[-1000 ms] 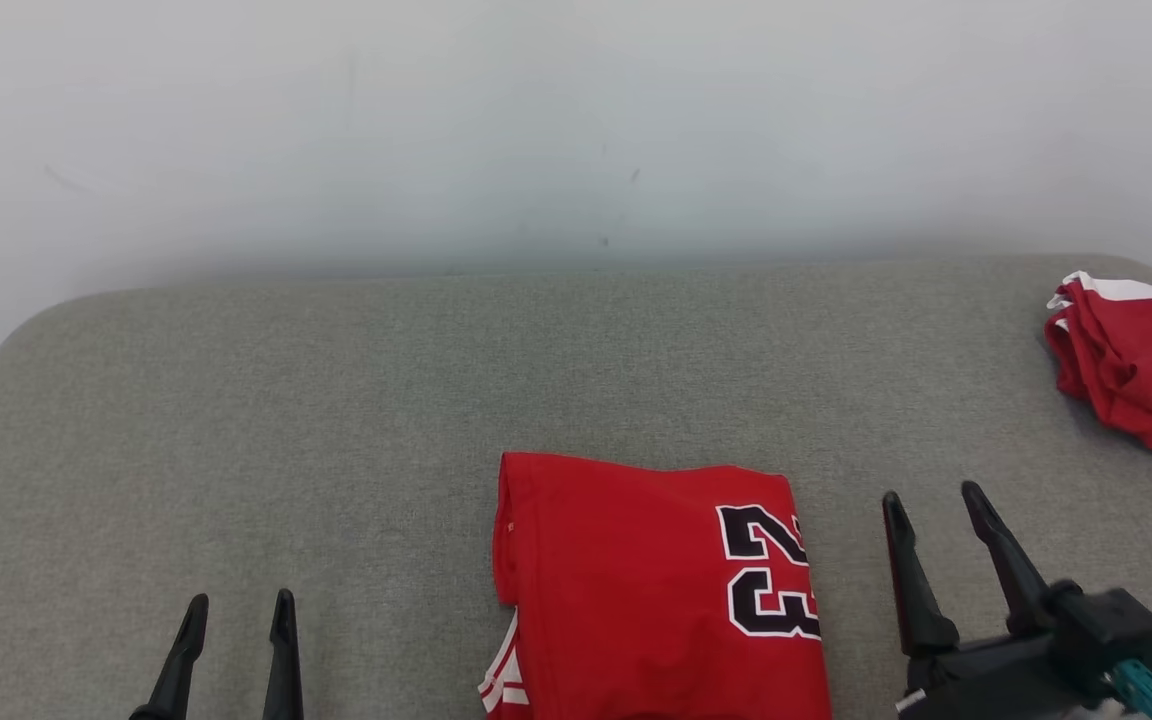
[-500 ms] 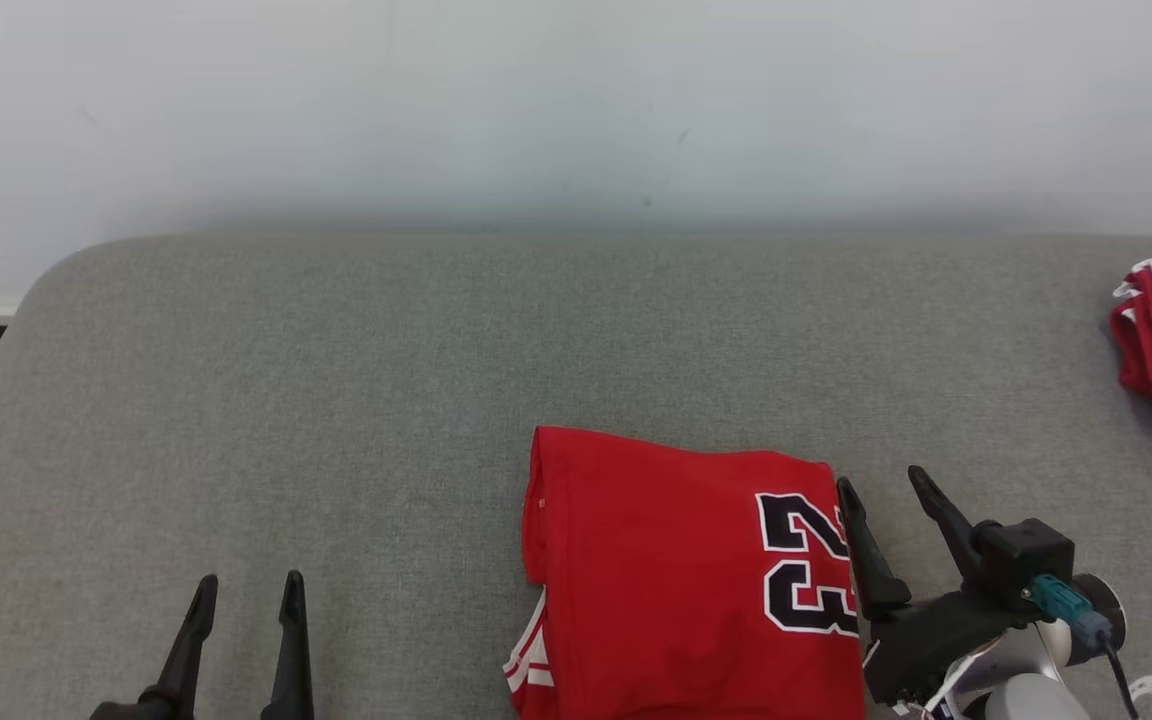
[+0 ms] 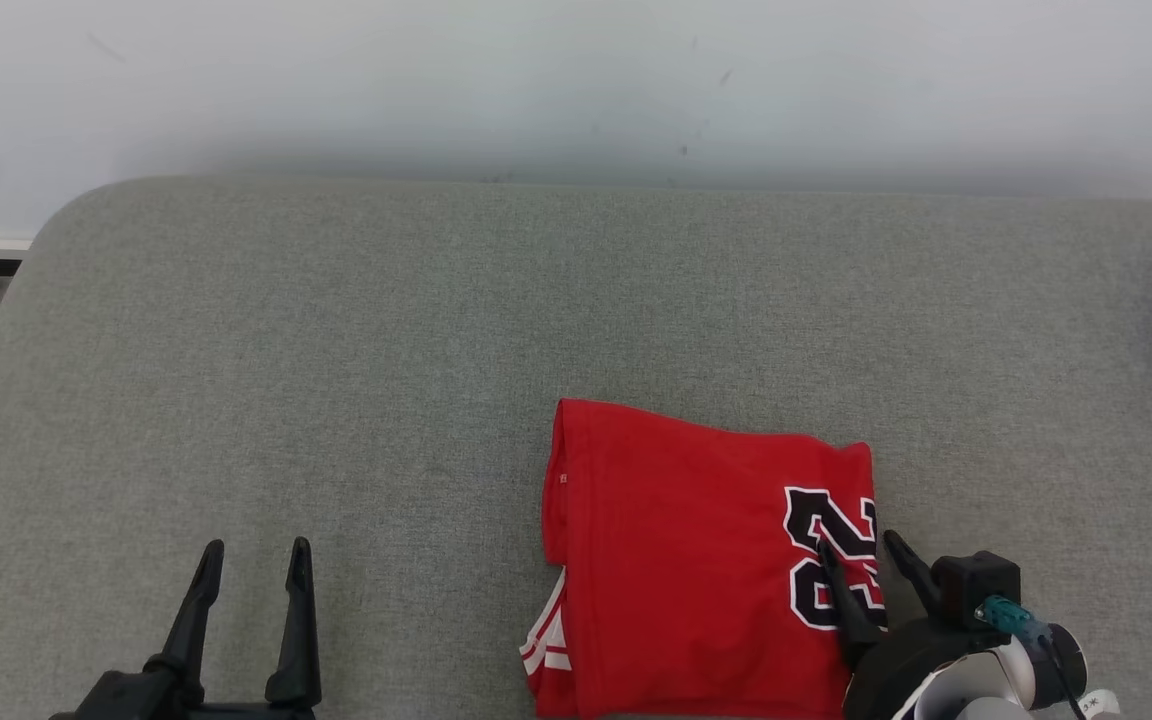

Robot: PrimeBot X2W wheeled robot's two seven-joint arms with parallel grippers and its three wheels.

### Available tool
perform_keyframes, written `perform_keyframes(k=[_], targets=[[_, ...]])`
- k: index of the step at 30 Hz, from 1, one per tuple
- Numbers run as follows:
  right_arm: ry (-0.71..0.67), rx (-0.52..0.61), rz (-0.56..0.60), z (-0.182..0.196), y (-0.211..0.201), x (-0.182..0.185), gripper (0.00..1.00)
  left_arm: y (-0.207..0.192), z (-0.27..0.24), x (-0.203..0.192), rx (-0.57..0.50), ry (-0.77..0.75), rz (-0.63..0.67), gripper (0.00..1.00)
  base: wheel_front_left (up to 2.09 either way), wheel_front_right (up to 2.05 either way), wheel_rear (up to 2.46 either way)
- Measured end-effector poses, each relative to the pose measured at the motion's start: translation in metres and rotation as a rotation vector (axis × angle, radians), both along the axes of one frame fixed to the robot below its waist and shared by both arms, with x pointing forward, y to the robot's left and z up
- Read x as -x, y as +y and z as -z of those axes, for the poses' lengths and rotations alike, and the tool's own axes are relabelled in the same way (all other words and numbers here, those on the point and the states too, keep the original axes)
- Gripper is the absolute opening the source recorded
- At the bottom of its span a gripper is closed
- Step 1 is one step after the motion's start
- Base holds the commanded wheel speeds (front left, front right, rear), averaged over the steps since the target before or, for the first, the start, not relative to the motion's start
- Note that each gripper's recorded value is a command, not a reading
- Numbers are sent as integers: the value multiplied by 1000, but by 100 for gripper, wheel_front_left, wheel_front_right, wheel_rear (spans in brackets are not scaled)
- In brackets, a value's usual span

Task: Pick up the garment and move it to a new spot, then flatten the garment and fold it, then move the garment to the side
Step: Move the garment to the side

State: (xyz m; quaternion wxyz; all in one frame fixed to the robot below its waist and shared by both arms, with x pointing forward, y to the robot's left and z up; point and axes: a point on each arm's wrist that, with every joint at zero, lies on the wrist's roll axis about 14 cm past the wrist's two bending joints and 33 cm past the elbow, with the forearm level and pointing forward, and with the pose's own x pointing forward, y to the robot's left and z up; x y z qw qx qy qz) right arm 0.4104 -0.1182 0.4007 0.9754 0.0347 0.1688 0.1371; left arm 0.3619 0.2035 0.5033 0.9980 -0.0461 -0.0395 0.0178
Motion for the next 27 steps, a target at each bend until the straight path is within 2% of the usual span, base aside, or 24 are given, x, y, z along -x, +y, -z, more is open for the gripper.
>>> perform_keyframes(k=[4,6,8,14,27], targets=[[47,-17,-13,15,11,4,100,1,4,-1,1,11,-3,100,0,0,0],[66,-33,-18,19,16,6,34,0,4,-1,1,12,-2,100,0,0,0],[71,-45,-25,19,20,6,0,1,4,-2,7,13,-5,100,0,0,0],[43,-26,-30,12,12,-5,0,-4,7,-6,12,19,8,100,0,0,0],[-129,186,-20,-50,-68,-90,0,-42,6,-57,20,-8,130,100,0,0,0]])
